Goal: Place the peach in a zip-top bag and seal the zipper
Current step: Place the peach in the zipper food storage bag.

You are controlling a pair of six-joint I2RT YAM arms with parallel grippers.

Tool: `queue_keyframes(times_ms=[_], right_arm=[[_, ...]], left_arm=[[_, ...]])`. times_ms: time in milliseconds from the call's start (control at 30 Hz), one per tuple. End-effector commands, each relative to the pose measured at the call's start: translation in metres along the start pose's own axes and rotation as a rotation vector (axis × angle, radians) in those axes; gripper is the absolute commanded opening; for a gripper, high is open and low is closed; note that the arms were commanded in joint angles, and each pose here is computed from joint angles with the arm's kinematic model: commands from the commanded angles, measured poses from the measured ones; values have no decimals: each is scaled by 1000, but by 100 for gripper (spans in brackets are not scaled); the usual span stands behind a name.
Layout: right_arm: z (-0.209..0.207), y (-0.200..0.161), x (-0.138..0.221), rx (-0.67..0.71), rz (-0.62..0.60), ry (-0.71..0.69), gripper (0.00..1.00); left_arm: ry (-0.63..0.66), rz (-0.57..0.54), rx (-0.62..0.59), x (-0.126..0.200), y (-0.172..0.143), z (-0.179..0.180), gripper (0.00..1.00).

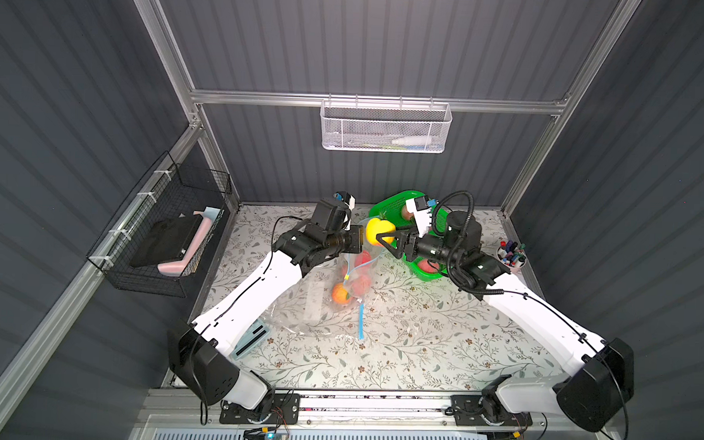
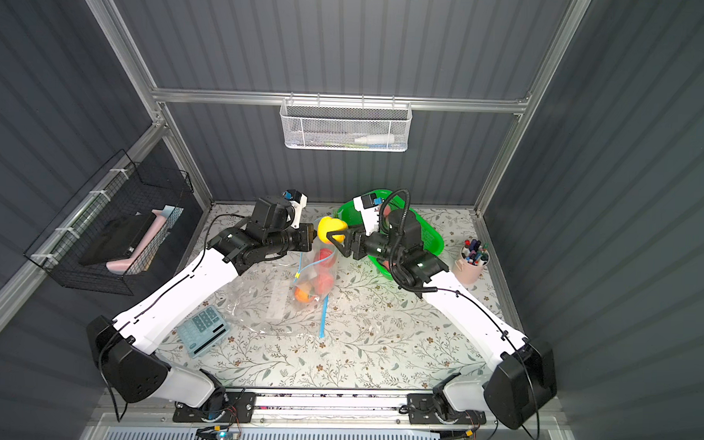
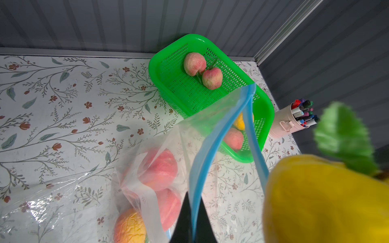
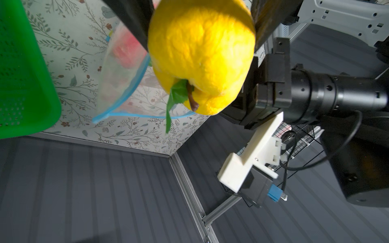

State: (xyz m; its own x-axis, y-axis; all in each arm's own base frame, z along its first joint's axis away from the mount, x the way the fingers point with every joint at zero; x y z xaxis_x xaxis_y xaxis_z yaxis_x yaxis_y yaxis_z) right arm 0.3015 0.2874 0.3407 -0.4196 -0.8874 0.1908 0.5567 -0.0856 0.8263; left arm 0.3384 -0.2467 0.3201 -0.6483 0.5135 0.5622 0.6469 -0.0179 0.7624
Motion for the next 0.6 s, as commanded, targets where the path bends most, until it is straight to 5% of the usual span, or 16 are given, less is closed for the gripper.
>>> queue_keyframes(times_ms=[0, 400, 567], right_arm=[[6, 8, -1, 32, -2, -13, 62], [-31, -19, -19, 80, 162, -213, 67], [-23, -20, -22, 108, 180, -176, 81]], left_arm=[[7, -58, 24, 11, 12, 0, 4], [61, -106, 33, 23, 18, 8, 4], [67, -103, 29, 19, 21, 7, 4]])
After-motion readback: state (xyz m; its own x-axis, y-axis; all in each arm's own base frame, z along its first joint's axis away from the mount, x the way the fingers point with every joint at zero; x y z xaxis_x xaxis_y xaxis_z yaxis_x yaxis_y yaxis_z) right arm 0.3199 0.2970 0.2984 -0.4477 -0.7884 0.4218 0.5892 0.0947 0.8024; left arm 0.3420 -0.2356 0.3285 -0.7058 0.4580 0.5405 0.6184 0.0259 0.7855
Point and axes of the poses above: each gripper's point midway between its finger pads, its own x axis back along the fingers, its own z axis along the line the jaws close on, y = z × x, the point moved 3 cm from there along x, back along the fingers, and after that the axes turned 4 degrees about -x, right-handed, at the moved point
